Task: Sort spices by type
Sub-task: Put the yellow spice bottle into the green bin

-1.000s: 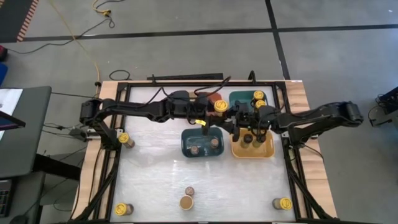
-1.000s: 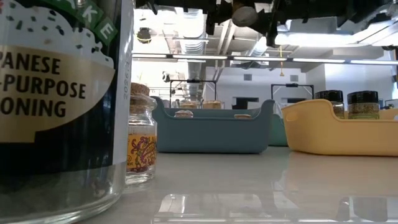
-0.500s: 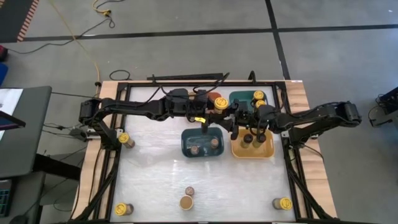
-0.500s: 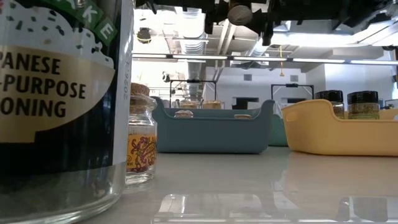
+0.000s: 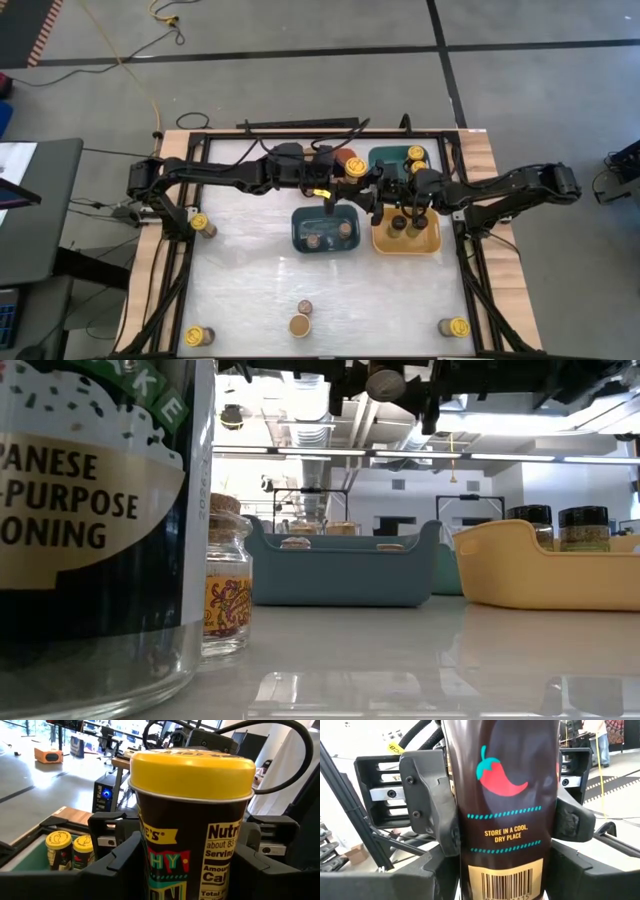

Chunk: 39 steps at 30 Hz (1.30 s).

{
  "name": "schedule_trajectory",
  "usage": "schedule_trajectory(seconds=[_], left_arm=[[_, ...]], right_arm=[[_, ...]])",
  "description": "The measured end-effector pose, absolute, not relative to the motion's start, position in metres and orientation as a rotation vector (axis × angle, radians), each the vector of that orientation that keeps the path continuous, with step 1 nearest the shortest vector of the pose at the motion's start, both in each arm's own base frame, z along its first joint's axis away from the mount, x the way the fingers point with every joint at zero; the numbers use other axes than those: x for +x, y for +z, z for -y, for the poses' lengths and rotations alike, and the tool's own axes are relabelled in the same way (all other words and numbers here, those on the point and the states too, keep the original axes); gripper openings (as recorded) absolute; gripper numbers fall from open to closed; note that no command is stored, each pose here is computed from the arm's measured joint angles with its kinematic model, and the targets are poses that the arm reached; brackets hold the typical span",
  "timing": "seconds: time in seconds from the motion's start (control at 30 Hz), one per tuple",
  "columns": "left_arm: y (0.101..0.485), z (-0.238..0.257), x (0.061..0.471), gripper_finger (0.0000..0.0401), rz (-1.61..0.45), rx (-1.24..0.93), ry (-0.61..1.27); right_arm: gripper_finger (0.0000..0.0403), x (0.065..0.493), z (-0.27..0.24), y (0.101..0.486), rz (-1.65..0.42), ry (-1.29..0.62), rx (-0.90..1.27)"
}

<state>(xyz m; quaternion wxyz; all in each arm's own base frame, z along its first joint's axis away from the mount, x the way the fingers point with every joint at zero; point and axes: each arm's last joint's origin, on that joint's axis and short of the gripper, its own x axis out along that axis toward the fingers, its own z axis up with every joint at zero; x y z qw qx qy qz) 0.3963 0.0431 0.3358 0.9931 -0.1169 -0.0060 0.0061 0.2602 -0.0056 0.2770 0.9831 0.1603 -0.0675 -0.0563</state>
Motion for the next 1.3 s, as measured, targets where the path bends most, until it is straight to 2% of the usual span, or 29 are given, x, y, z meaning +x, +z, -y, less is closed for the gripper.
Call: schedule_trajectory(seconds=[0.13,0.5,0.83,1.13,1.3], left_arm=[[0.335,-0.043,0.397,0.0203,0.013,-0.23,0.013],[0.333,-0.045,0.398,0.0203,0.005,-0.228,0.023],[0.357,-0.052,0.373,0.0203,-0.001,-0.186,0.05],[0.363,-0.046,0.337,0.0203,-0.265,-0.007,0.165],[0.35,-0.039,0.332,0.0203,-0.423,0.082,0.146]], right_arm=[[0.0267,0.261,0.006,0.275,0.115,-0.114,0.34],[0.0346,0.261,0.005,0.271,0.05,-0.107,0.347],[0.035,0.23,0.006,0.279,-0.097,-0.136,0.31],[0.035,0.202,0.006,0.293,-0.101,-0.139,0.303],[0.035,0.205,0.004,0.306,-0.074,-0.119,0.166]])
